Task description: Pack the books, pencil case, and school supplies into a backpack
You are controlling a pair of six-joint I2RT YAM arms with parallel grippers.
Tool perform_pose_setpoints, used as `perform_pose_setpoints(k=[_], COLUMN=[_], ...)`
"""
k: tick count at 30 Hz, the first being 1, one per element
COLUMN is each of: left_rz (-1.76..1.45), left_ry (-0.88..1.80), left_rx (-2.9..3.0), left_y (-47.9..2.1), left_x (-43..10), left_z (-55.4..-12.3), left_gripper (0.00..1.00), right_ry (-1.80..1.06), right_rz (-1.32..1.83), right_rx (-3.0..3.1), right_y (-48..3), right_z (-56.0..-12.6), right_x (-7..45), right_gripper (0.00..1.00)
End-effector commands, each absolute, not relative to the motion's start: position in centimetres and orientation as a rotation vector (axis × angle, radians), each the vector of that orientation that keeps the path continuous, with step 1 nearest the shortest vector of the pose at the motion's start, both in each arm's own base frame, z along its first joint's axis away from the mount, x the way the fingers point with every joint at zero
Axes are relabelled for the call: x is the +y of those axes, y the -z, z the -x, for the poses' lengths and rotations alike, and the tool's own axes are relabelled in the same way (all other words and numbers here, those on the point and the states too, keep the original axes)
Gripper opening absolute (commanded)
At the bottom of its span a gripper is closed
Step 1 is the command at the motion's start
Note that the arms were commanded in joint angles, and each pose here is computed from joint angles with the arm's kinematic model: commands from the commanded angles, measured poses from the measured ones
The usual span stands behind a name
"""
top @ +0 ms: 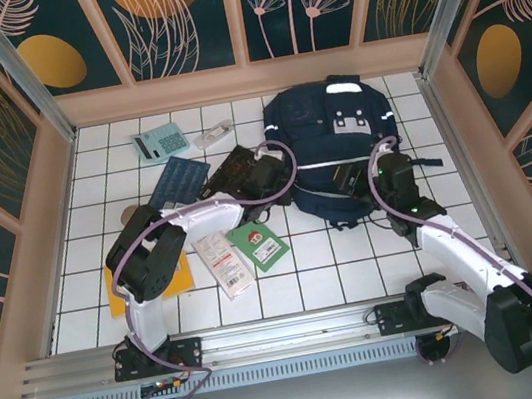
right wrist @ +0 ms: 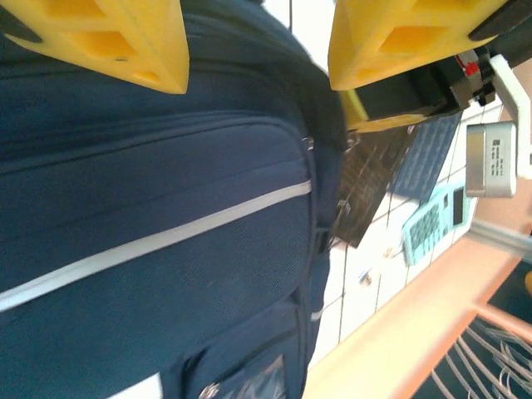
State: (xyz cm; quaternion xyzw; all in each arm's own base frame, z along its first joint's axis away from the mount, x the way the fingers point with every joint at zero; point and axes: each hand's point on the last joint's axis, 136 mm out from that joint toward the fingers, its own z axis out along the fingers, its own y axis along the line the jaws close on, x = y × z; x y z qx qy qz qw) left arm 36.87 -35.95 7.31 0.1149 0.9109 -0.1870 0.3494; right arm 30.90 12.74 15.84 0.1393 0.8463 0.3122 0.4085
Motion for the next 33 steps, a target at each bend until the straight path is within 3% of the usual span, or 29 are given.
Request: perform_pose_setpoints(k=[1,11,22,30,33], left_rz=[-0.256,-0.268,-0.294,-0.309,-0.313], left_ry=[0.597,0.593,0.623,0.628,0.626], left_rx=[2.283,2.317,2.321,2.325,2.323], left_y=[-10.0,-7.7,-7.2,-7.2,-7.1], left_x=[-37.2,-37.1,-37.5,-37.6,-37.7], left_z=[-36.4,-35.3,-34.6,-34.3,-34.3], left_gripper=[0.0,0.0,0.0,0.0,0.0], right_ry=[-0.845,-0.957,-0.906,-0.888,-0.882], right_rz=[-0.519,-0.782,-0.837,-0.877,-0.913], right_rx=[2.139,2.174,2.125,2.08,2.089], right_y=[-14.7,-11.0,-11.0,-11.7,-11.1], right_z=[-29.8,-27.8,-30.9,-32.7,-33.0], right_x=[13.6,14.3,13.3,12.0,11.3], right_gripper=[0.48,0.5,0.53,0.49,0.42])
